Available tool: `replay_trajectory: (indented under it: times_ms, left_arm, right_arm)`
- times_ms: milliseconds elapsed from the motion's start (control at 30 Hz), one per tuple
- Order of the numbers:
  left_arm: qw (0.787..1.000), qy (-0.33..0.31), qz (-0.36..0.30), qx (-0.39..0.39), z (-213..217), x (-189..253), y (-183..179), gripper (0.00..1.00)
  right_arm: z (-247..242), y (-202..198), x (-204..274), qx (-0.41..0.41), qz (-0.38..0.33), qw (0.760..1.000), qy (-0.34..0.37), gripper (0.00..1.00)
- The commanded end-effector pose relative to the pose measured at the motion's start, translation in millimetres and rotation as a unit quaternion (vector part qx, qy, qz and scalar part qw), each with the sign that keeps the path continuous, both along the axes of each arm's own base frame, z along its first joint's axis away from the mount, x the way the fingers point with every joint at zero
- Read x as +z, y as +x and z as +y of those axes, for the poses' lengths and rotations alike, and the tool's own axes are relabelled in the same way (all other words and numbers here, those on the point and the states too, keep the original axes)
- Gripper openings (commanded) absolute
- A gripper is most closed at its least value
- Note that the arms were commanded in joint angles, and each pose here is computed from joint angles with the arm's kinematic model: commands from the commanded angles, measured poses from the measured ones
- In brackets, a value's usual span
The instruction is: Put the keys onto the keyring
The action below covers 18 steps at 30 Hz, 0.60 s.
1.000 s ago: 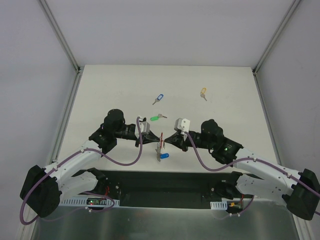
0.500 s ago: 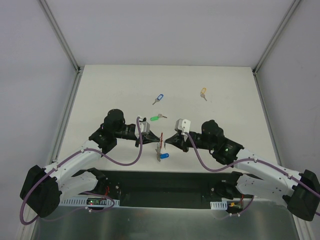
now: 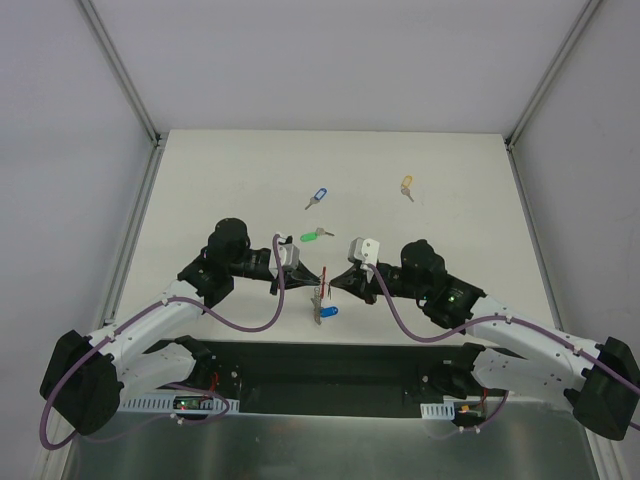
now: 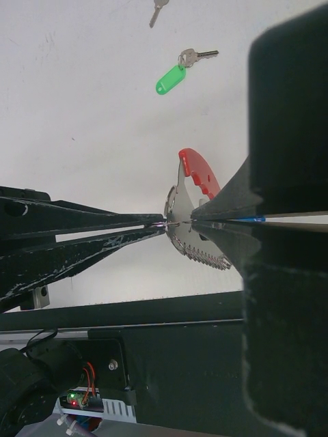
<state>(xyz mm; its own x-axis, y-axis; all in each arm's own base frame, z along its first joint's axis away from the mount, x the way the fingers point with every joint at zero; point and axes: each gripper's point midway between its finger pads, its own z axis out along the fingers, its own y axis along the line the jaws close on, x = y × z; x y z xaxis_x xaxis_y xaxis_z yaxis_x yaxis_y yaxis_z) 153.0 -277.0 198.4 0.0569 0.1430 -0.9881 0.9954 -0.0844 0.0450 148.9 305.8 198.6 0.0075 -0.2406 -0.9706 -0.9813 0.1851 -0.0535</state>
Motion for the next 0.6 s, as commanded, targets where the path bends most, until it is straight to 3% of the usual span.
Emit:
replay_trajectory:
  times_ms: [0, 567]
  left_arm:
    - [0.999, -0.025, -0.026, -0.027, -5.4, 24.0, -3.3, 0.00]
    - [0.999, -0.023, -0.023, -0.024, -5.6, 23.5, -2.1, 0.00]
  right_arm:
    - [6.8, 4.9, 24.9, 0.003, -0.027, 0.999, 0.035, 0.01]
    - [9.0, 3.9, 26.4, 0.009, -0.025, 0.999, 0.039, 0.01]
